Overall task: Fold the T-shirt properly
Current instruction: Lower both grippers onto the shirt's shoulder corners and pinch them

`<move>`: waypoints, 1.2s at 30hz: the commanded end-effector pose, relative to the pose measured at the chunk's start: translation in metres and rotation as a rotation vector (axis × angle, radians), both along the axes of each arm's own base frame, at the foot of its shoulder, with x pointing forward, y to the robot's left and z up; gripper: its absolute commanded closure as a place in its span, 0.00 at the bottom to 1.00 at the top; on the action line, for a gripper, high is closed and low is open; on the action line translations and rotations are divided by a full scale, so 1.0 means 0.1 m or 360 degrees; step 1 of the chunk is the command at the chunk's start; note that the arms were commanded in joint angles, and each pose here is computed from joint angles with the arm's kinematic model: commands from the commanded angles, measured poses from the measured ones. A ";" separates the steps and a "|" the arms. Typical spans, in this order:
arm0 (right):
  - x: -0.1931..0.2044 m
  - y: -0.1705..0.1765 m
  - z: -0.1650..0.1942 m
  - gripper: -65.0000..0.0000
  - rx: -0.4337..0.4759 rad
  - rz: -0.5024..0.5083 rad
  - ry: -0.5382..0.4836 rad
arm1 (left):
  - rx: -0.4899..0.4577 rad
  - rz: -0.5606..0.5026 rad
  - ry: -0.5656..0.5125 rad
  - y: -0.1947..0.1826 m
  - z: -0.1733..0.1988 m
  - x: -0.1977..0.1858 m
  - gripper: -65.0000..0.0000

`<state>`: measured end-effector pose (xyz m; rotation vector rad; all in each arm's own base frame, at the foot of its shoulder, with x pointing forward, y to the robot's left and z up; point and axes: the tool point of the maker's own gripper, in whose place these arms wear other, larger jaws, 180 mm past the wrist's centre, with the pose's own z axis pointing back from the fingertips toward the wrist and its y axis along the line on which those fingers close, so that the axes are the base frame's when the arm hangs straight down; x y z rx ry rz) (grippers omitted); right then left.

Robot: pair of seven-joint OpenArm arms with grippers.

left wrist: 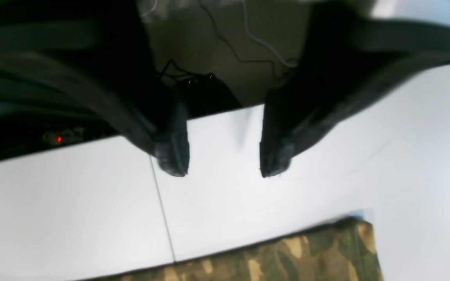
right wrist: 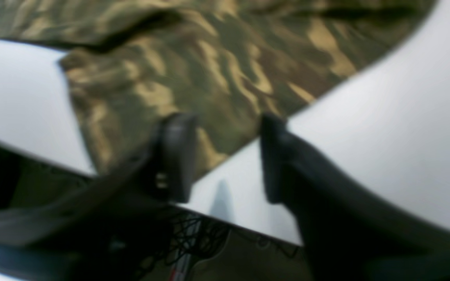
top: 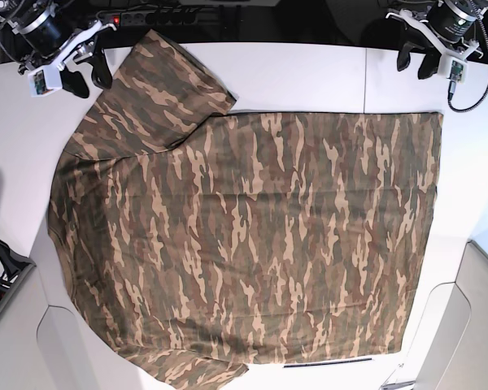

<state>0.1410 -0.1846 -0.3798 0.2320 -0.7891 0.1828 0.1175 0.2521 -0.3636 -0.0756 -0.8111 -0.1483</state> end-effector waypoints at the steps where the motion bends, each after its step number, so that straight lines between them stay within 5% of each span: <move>1: 0.06 -0.06 0.05 0.48 -0.0007 -0.0036 -0.0029 | -0.0007 -0.0010 -0.0046 0.00 0.08 0.04 0.47; 7: -0.03 -0.04 -0.11 0.45 0.0047 -0.0186 0.0068 | -0.0002 0.0035 -0.0090 0.04 0.12 0.13 0.47; 11: -0.07 0.00 -0.29 0.45 0.0116 -0.0288 0.0124 | 0.0051 0.0088 -0.0156 0.17 0.19 0.31 0.37; 22: -0.03 0.49 -0.52 0.45 0.0451 -0.0232 0.0202 | 0.0190 0.0211 -0.0216 0.72 0.20 0.70 0.33; 29: -0.09 0.71 -0.53 0.45 0.0508 -0.0149 0.0230 | 0.0070 0.0408 -0.0195 1.12 -0.02 0.87 0.33; 36: -0.09 0.72 -0.53 0.45 0.0509 -0.0147 0.0230 | -0.0238 0.0552 -0.0001 1.18 -0.38 0.81 0.33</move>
